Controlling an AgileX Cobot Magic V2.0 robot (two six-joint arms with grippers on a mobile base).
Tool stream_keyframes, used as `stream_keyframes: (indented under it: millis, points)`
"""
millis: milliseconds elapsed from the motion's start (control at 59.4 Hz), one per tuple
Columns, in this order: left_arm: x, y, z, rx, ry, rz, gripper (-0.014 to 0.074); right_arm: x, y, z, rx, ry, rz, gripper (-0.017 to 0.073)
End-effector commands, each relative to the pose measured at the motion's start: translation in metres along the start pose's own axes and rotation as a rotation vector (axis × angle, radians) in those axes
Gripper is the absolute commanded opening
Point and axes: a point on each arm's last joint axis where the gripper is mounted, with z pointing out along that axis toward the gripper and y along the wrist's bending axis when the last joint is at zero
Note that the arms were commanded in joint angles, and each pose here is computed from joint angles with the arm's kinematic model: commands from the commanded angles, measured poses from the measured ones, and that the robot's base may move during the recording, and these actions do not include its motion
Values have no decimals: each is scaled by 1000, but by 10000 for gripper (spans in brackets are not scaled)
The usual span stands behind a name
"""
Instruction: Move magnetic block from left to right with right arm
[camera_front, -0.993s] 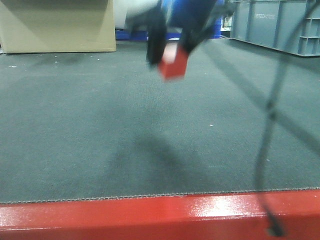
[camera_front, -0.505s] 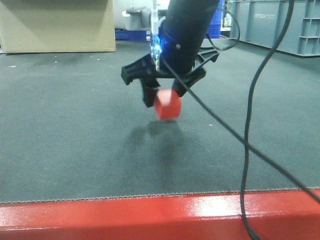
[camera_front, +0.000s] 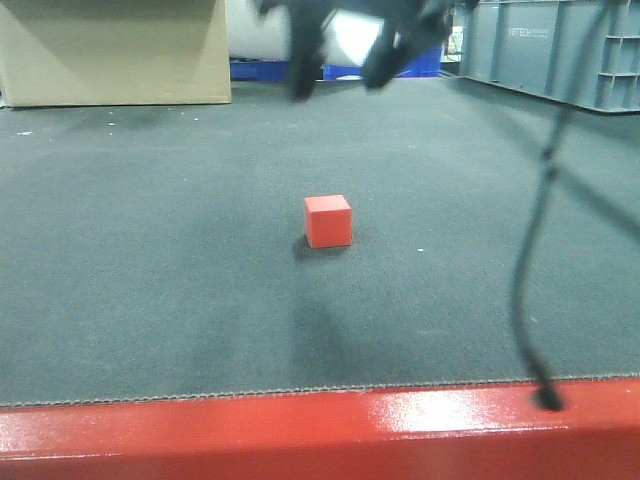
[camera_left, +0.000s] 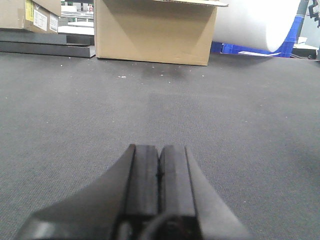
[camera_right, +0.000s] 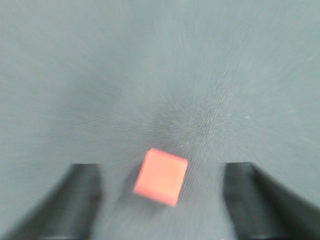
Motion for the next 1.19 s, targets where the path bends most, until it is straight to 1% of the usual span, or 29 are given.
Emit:
stream_keyframes:
  millis: [0,50,101,286,370,505,673,925,1094,1178]
  points:
    - [-6,0,-1,7,-94,-7,-116,-8,-2,-47,-40,-174,-3,195]
    - [-6,0,-1,7,-94,-7,-116,1,-4,-59,-50,-206,-4,108]
    - [-6,0,-1,7,-94,-7,-115,13,-6,-68,-57,-223,-5,55]
    - [-6,0,-1,7,-94,-7,-116,56,-15,-113,-92,-342,-4,59]
    - [-6,0,-1,7,-94,-7,-116,73,-19,-128,-102,-379,-4,59]
    - [-6,0,-1,7,-94,-7,-116,90,-23,-150,-106,-419,0,59]
    - [-6,0,-1,7,-94,-7,-116,96,-26,-168,-108,-456,4,59]
    - [-6,0,-1,7,-94,-7,-116,96,-26,-168,-108,-457,4,59]
    - [-6,0,-1,7,-94,-7,-116,94,-26,-169,-116,-489,1,59]
    - [-6,0,-1,7,-94,-7,-116,100,-31,-176,-99,-529,-10,59]
